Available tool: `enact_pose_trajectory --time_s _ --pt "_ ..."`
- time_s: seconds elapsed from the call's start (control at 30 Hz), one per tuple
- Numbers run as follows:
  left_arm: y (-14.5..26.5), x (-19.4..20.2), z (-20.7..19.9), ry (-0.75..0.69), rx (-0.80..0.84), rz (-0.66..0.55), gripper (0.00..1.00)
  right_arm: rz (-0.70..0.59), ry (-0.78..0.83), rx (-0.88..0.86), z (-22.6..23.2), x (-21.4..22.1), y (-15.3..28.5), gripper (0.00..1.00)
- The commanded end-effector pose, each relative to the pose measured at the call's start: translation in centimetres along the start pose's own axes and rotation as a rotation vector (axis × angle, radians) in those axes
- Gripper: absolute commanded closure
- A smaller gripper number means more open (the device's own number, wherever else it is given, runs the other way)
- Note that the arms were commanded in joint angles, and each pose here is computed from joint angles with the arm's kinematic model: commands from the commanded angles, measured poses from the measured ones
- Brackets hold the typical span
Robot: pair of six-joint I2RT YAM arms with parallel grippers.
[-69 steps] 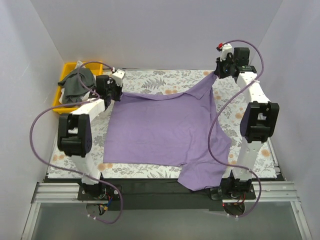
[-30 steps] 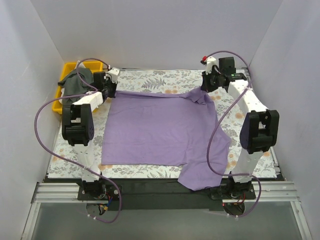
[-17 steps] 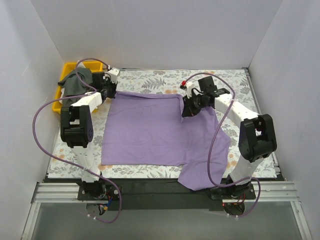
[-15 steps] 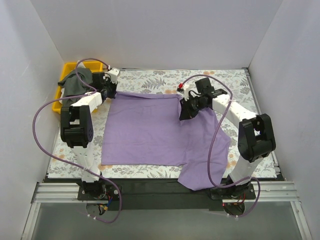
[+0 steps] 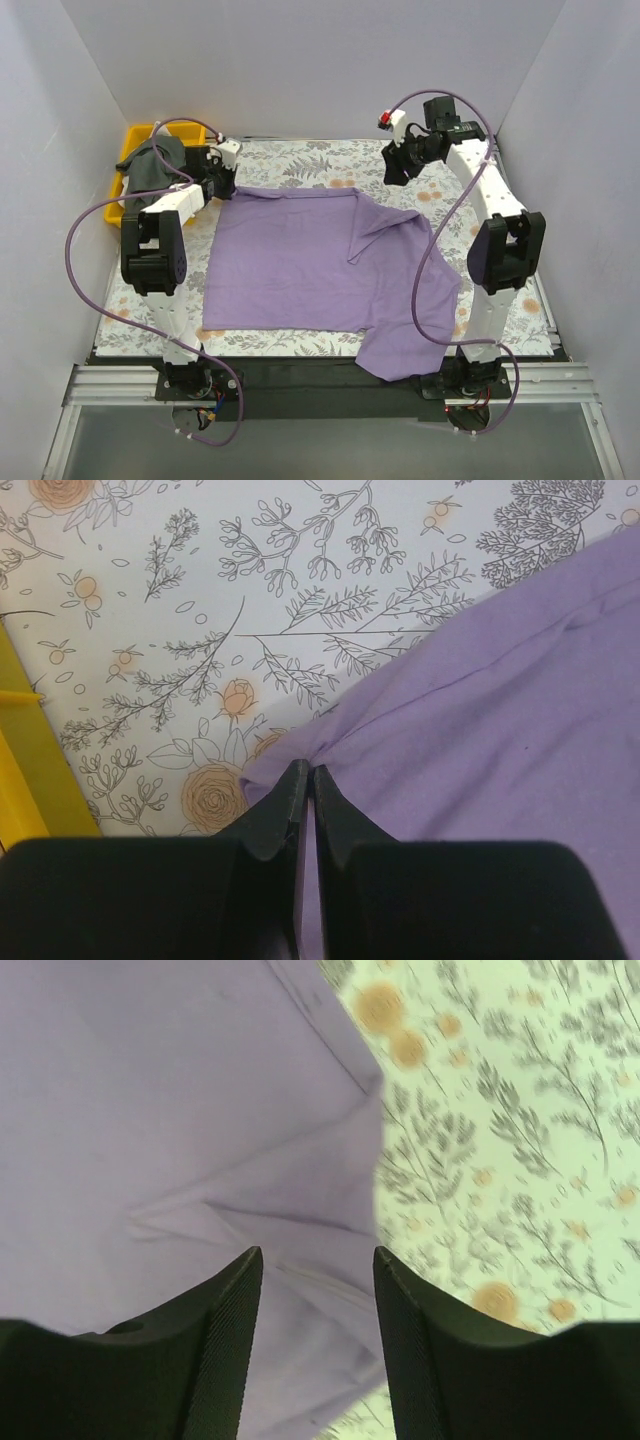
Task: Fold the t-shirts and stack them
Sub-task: Flatten the tshirt out
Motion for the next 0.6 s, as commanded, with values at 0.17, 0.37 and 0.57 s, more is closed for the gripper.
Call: enact_pose_trajectory --time_s 0.17,0.37,0.57 --pt "1.4 -1.9 0.2 -0.009 0.033 -0.043 1.0 0.338 0.091 0.046 -3.5 6.4 -3.1 0.32" --pt "1.5 -1.7 0.3 -0.016 0.031 -0.035 1.0 0.383 0.123 0.013 -3.7 7.7 -3.9 0.36" --pt "1.2 -1.6 0.2 -0.009 0.039 -0.031 1.0 0.416 0.146 -0.031 -3.4 8.4 -4.4 0.38"
Point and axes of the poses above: each gripper's point midway between its finger pads, its own y axis back along the fingers, its own z axis along the line the jaws close on, x = y × z, the point moved 8 cm from there along y, back along the fingers, and after that the axes turned 6 degrees about -y, right-handed, at the moved point
